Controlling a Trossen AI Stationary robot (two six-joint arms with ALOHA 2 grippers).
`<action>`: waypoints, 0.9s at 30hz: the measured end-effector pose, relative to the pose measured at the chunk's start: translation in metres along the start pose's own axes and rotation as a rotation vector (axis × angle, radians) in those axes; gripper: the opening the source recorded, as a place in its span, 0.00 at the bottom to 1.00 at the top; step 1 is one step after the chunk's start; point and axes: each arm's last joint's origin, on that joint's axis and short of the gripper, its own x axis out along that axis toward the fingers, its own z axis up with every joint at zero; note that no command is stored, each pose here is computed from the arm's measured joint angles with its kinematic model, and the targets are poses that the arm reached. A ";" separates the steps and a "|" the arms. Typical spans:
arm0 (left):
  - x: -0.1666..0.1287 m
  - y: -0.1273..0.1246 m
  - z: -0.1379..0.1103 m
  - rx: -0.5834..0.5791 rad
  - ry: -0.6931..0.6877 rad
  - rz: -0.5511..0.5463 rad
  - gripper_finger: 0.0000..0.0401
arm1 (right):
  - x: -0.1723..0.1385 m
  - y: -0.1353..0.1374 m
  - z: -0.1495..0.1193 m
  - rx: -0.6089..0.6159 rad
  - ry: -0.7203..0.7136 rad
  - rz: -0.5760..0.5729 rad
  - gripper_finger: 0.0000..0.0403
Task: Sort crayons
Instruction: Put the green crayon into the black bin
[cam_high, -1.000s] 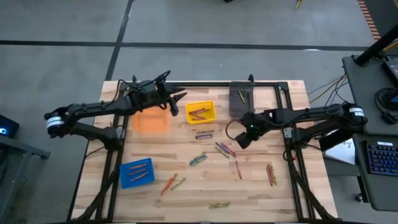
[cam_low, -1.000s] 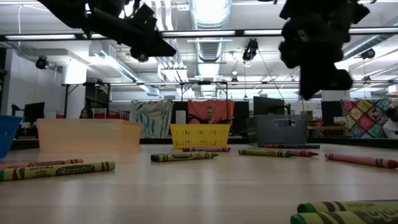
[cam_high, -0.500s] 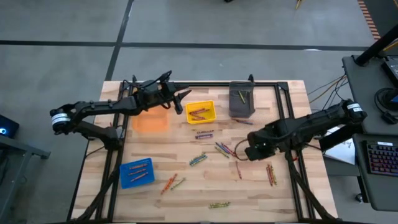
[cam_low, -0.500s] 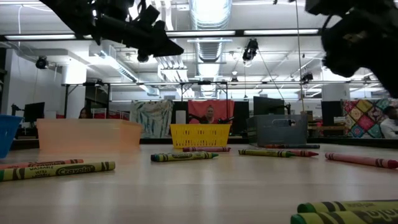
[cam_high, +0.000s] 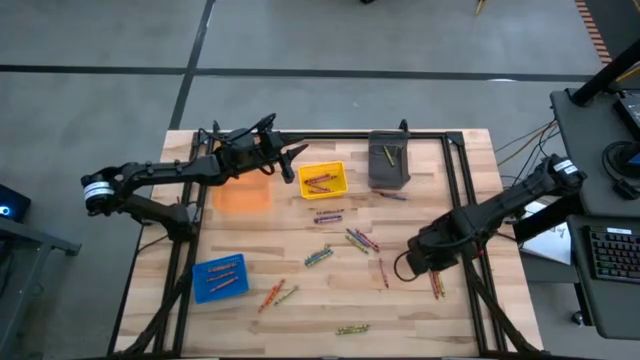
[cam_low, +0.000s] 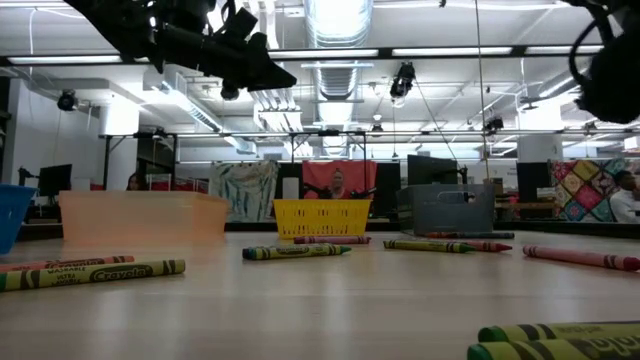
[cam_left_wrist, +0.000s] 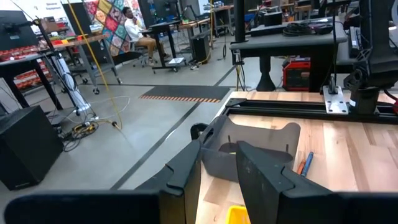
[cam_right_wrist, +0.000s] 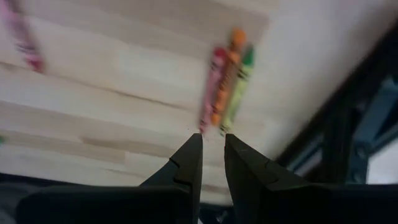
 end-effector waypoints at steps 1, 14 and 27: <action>0.000 0.000 0.000 0.000 0.000 0.000 0.21 | 0.003 -0.002 -0.001 0.011 0.017 -0.015 0.14; 0.000 0.000 0.000 0.000 0.001 0.000 0.21 | 0.037 -0.014 -0.003 0.083 0.122 -0.042 0.14; 0.000 0.000 0.000 0.000 0.000 0.000 0.21 | 0.052 -0.026 0.010 0.100 0.021 -0.061 0.14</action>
